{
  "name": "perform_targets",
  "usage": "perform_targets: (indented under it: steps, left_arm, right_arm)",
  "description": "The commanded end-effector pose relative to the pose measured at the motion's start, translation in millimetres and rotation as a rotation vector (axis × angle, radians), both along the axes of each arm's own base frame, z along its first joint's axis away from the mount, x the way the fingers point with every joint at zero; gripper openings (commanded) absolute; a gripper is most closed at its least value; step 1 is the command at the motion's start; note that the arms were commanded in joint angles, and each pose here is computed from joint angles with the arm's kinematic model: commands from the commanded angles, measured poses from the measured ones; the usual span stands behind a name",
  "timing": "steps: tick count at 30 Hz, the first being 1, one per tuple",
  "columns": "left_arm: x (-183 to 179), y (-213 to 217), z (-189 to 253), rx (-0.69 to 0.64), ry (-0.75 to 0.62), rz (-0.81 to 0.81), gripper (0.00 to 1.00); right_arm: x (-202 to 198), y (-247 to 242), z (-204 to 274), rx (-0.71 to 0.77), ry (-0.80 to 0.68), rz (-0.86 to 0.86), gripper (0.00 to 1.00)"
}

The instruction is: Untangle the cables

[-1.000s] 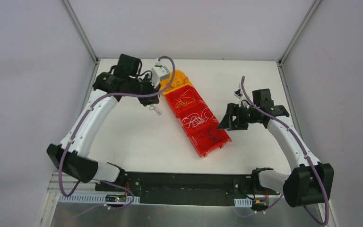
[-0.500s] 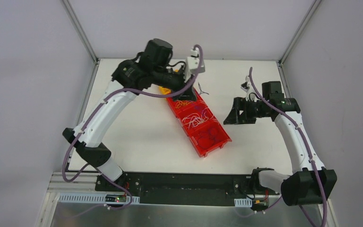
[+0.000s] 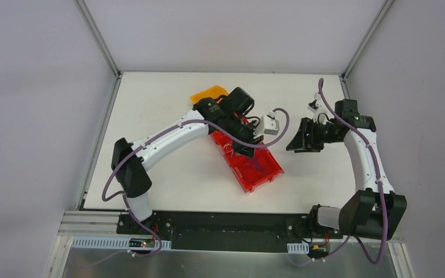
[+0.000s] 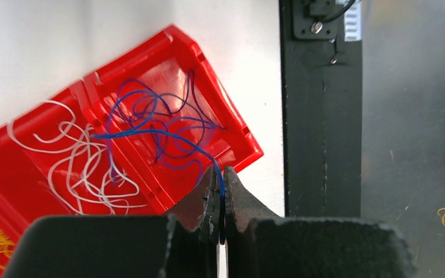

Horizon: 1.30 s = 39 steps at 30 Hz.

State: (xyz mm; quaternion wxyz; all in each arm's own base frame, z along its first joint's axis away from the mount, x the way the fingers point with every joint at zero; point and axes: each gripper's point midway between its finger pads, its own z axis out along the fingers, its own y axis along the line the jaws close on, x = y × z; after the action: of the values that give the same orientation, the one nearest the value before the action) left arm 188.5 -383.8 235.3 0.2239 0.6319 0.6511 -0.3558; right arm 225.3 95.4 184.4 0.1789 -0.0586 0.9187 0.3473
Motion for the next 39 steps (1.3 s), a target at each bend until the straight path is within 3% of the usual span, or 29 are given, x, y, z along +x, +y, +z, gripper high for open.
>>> perform_targets:
  steps: [1,7,12,19,25,28,34,39]
  left_arm:
    - [5,-6,-46,0.053,-0.019,-0.024,0.00]
    - [11,4,-100,0.168,-0.008,-0.006,0.00]
    - [-5,11,-120,0.223,0.010,-0.033,0.00]
    - [-5,12,-97,0.204,-0.024,-0.030,0.00]
    - [-48,24,-96,0.239,-0.130,-0.279,0.00]
    - [-59,30,-104,0.291,-0.091,-0.324,0.00]
    - [-49,37,-118,0.389,-0.107,-0.307,0.01]
    - [-38,27,-109,0.369,-0.090,-0.239,0.07]
  right_arm:
    - [1,9,11,0.073,-0.026,0.032,0.52]
    - [6,19,1,0.128,-0.001,-0.004,0.47]
    - [3,23,-7,0.131,0.023,0.004,0.46]
    - [1,28,-6,0.134,0.024,0.008,0.46]
    - [10,41,-5,0.138,0.012,0.004,0.45]
    - [11,47,-5,0.138,0.019,0.018,0.45]
    - [9,50,-11,0.134,0.027,0.031,0.47]
    - [8,54,-12,0.140,0.037,0.037,0.47]
